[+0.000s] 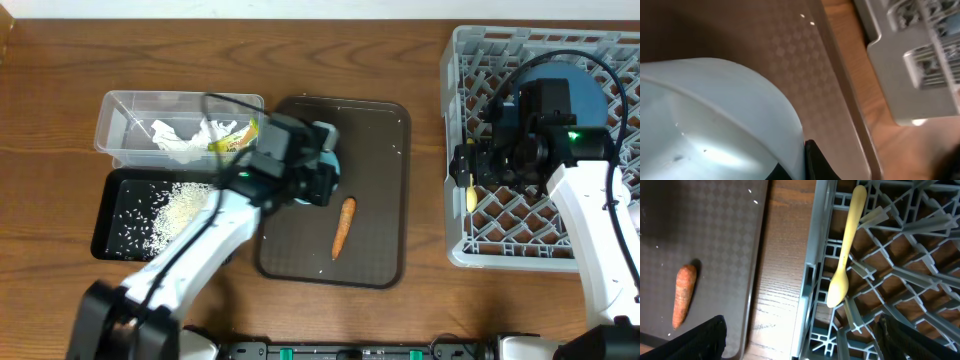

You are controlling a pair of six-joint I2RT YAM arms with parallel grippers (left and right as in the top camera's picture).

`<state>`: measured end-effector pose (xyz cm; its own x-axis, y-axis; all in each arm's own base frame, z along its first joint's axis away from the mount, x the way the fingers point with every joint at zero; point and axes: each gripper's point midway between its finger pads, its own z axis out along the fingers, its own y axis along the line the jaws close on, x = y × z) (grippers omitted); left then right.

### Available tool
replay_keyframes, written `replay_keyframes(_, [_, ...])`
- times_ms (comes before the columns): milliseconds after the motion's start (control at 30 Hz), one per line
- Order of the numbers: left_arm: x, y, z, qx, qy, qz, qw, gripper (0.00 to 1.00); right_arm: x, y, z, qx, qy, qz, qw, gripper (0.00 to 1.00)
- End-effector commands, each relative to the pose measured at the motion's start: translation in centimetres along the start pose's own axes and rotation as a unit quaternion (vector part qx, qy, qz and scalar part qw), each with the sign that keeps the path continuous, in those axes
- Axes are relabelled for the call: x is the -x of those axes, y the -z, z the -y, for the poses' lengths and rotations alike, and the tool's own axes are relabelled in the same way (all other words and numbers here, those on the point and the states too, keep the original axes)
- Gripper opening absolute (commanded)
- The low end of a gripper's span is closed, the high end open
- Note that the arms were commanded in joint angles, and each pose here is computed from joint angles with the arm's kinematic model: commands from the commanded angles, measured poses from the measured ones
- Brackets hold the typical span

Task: Sort waste into correct bins and load items into the dishwasher rack
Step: 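Carry the emptied bowl right toward the right gripper, then grasp the bowl with the right gripper and release the left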

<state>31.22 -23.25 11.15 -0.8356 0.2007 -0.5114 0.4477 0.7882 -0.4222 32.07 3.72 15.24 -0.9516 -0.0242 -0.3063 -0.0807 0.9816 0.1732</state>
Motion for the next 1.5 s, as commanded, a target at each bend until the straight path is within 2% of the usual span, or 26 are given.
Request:
replay_keyframes(0, [0.4, -1.7, -0.8, 0.033, -0.011, 0.004, 0.999, 0.07, 0.4, 0.5, 0.2, -0.002, 0.002, 0.009, 1.0, 0.94])
replay_keyframes(167, [0.3, -2.5, -0.7, 0.03, -0.014, 0.001, 0.999, 0.09, 0.4, 0.5, 0.2, -0.002, -0.004, 0.01, 1.0, 0.95])
replay_keyframes(267, [0.4, -2.5, -0.7, 0.03, -0.014, 0.002, 0.999, 0.3, 0.8, 0.5, 0.1, -0.001, -0.018, 0.018, 1.0, 0.96])
replay_keyframes(367, [0.4, -2.3, -0.6, 0.03, -0.014, 0.004, 0.999, 0.42, 1.7, 0.5, -0.5, 0.017, -0.032, 0.036, 0.999, 0.97])
replay_keyframes(467, [0.7, -1.2, -0.8, 0.033, -0.003, 0.01, 0.999, 0.49, 2.8, 0.6, -2.5, 0.063, -0.018, 0.056, 0.996, 0.97])
replay_keyframes(667, [0.2, 3.6, -3.2, 0.063, 0.067, 0.011, 0.996, 0.52, 4.4, 0.4, -6.3, 0.096, 0.028, 0.086, 0.991, 0.96])
replay_keyframes(867, [-1.9, 8.3, -6.5, 0.104, 0.138, 0.001, 0.985, 0.54, 4.7, -2.1, -10.6, 0.12, 0.061, 0.077, 0.988, 0.86])
replay_keyframes(933, [-2.5, 9.3, -7.4, 0.115, 0.159, -0.002, 0.981, 0.58, 4.6, -3.6, -11.8, 0.125, 0.06, 0.065, 0.988, 0.81])
replay_keyframes(1067, [-3.1, 10.2, -9.1, 0.131, 0.189, -0.004, 0.973, 0.58, 4.1, -7.5, -14.0, 0.132, 0.052, 0.032, 0.989, 0.67])
replay_keyframes(1300, [-3.5, 10.3, -9.5, 0.135, 0.198, -0.008, 0.971, 0.59, 1.9, -14.3, -15.9, 0.124, 0.033, -0.029, 0.991, 0.54])
replay_keyframes(1367, [-3.5, 10.3, -9.5, 0.135, 0.198, -0.008, 0.971, 0.59, 1.4, -15.6, -15.8, 0.115, 0.024, -0.041, 0.992, 0.46])
replay_keyframes(1467, [-3.5, 10.3, -9.5, 0.135, 0.198, -0.008, 0.971, 0.59, 1.0, -16.8, -15.5, 0.107, 0.013, -0.052, 0.993, 0.24])
